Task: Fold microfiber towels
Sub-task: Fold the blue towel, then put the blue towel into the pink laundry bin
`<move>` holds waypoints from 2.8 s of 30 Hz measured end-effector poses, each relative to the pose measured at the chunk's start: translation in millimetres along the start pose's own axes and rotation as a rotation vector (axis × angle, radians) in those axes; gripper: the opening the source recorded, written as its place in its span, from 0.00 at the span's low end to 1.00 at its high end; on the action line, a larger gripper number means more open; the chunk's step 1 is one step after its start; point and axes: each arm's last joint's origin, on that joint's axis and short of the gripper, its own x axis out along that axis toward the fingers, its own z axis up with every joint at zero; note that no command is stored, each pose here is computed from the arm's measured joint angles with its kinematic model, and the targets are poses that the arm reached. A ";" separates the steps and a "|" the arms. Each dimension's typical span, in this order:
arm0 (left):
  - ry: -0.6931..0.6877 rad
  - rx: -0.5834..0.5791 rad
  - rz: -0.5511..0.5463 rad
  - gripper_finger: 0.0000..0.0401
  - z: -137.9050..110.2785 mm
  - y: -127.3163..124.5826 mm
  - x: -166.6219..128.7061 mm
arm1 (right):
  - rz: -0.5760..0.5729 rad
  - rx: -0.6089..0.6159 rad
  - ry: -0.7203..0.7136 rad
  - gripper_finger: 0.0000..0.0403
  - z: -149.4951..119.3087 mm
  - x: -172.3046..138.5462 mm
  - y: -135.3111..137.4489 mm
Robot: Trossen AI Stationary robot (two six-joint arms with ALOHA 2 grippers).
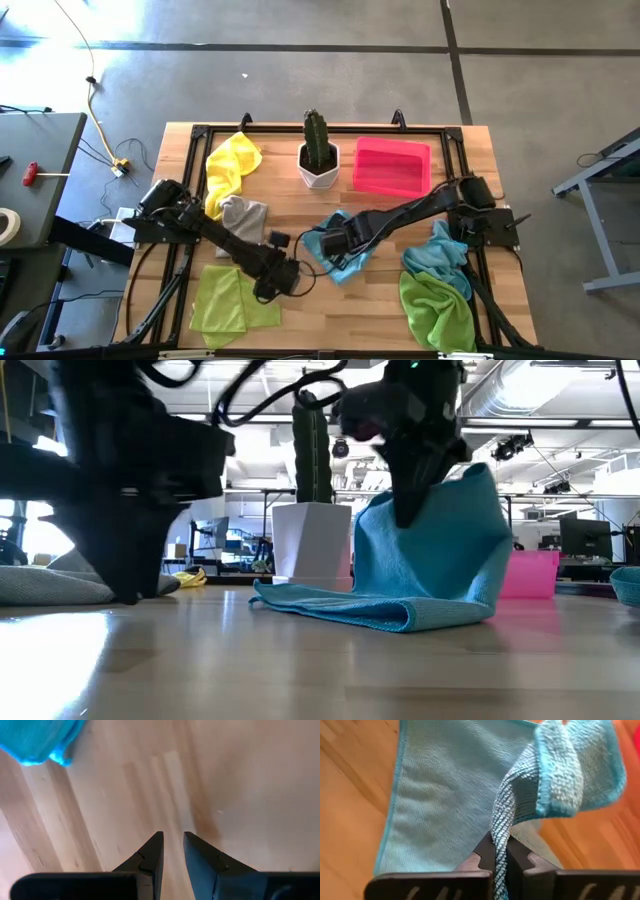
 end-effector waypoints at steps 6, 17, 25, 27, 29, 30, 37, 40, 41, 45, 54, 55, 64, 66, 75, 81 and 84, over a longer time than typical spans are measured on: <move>-0.030 0.047 0.053 0.16 -3.8 -16.4 -5.1 | 0.050 0.000 -0.047 0.00 5.8 11.1 14.6; -0.092 0.069 0.143 0.16 -10.0 -38.6 -12.9 | 0.165 0.035 -0.204 0.00 -0.4 27.1 32.3; -0.097 0.063 0.147 0.16 -10.5 -40.0 -13.4 | 0.211 0.028 -0.225 0.01 -8.4 23.9 42.8; -0.100 0.062 0.157 0.16 -10.3 -39.6 -13.4 | 0.214 0.027 -0.225 0.05 -10.1 23.4 44.2; -0.101 0.062 0.160 0.16 -10.3 -39.5 -13.4 | 0.218 0.028 -0.225 0.11 -11.0 23.0 45.2; -0.101 0.062 0.161 0.16 -10.3 -39.5 -13.4 | 0.226 0.029 -0.228 0.15 -11.1 22.7 46.1; -0.101 0.062 0.161 0.16 -10.3 -39.5 -13.4 | 0.244 0.033 -0.248 0.37 -7.3 17.6 48.5; -0.100 0.062 0.161 0.16 -10.4 -39.5 -13.4 | 0.211 -0.001 -0.235 0.39 -1.9 6.8 46.3; -0.100 0.062 0.161 0.16 -10.4 -39.5 -13.4 | 0.195 -0.016 -0.230 0.39 -0.4 1.5 45.5; -0.105 0.061 0.176 0.16 -10.1 -38.8 -13.4 | 0.118 -0.077 -0.268 0.39 7.9 -26.3 43.5; -0.126 0.053 0.222 0.16 -9.7 -37.7 -13.1 | -0.221 -0.035 -0.230 0.39 -14.5 -31.6 21.1; -0.133 0.052 0.226 0.16 -9.9 -37.7 -12.3 | -0.217 -0.025 -0.207 0.39 -19.2 -23.9 21.2; -0.216 0.084 0.231 0.16 -0.1 -33.8 -8.4 | -0.015 -0.027 -0.076 0.39 -56.4 32.8 34.4; -0.233 0.093 0.229 0.16 3.2 -31.6 -7.9 | 0.025 -0.045 -0.057 0.39 -61.1 41.9 34.9; -0.253 0.052 0.237 0.16 12.4 -14.7 -3.6 | -0.090 -0.211 -0.035 0.39 -65.0 20.7 23.9; -0.316 0.018 0.241 0.16 25.7 -2.4 -5.5 | -0.212 -0.212 -0.080 0.39 -69.6 -22.3 -1.8; -0.339 -0.007 0.247 0.16 35.3 6.6 -11.9 | -0.255 -0.169 -0.158 0.39 -75.1 -36.9 -14.8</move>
